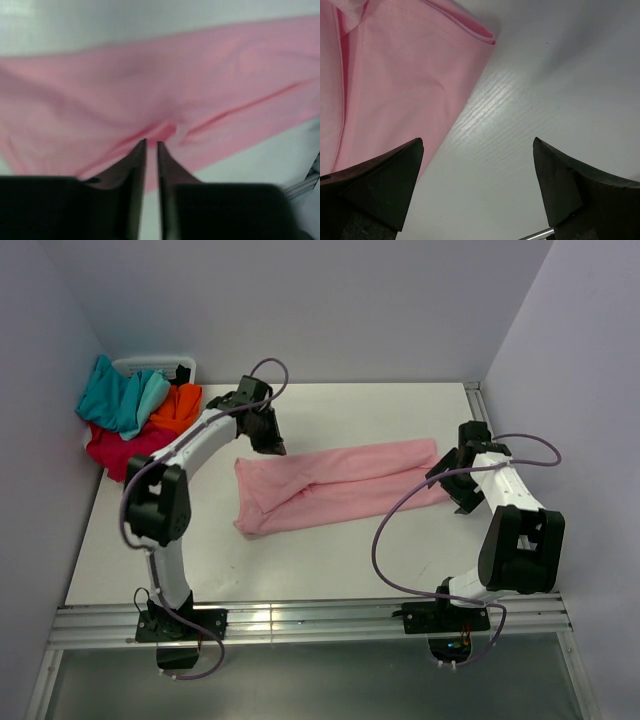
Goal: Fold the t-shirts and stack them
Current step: Fold the other side of the tshirt into a rectangle
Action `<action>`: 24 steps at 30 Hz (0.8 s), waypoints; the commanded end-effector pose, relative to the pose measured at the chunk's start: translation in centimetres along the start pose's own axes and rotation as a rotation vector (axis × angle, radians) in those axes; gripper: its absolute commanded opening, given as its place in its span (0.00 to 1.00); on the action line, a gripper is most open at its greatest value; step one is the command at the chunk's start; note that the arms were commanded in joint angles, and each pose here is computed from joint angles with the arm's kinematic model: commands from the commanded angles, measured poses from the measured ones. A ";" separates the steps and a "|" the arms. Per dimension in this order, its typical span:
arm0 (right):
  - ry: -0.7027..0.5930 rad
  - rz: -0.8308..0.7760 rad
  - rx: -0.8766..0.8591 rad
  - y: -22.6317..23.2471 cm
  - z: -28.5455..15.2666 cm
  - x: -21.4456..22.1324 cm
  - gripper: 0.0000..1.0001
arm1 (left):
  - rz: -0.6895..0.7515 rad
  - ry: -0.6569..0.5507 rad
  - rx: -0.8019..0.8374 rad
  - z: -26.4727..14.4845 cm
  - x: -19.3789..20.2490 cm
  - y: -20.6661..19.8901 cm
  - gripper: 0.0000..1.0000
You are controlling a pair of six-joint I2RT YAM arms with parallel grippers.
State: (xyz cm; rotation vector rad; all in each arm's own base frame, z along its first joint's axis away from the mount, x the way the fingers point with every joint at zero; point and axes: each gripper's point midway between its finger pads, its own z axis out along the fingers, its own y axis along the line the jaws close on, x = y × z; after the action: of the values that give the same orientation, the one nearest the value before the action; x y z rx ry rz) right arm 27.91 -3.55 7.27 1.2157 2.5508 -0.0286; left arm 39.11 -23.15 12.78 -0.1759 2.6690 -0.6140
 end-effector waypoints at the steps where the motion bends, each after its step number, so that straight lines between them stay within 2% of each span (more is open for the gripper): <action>1: -0.052 -0.008 -0.021 -0.2 -1.2 -0.8 0.97 | 0.056 0.009 0.025 2.4 -2.0 -1.9 0.10; 2: -0.053 -0.011 -0.023 -0.2 -1.3 -0.7 0.97 | 0.053 0.013 0.017 3.6 -2.8 -2.1 0.00; 9: -0.072 -0.018 -0.001 -1.2 -1.6 -0.7 0.97 | 0.025 0.062 -0.011 5.1 -1.0 -1.0 0.00; 13: -0.065 -0.010 0.003 -1.5 -0.9 -0.2 0.97 | 0.030 0.101 -0.026 4.8 2.1 0.1 0.00; 24: -0.034 0.011 -0.013 -1.0 0.0 0.3 0.96 | 0.094 0.205 0.002 3.9 9.9 -1.1 0.00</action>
State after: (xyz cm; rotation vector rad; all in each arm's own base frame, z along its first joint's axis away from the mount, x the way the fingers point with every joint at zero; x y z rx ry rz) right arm 26.08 -3.51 6.61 1.2006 2.5551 -0.0359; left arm 32.20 -25.95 4.00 -0.0382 2.9288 -0.5397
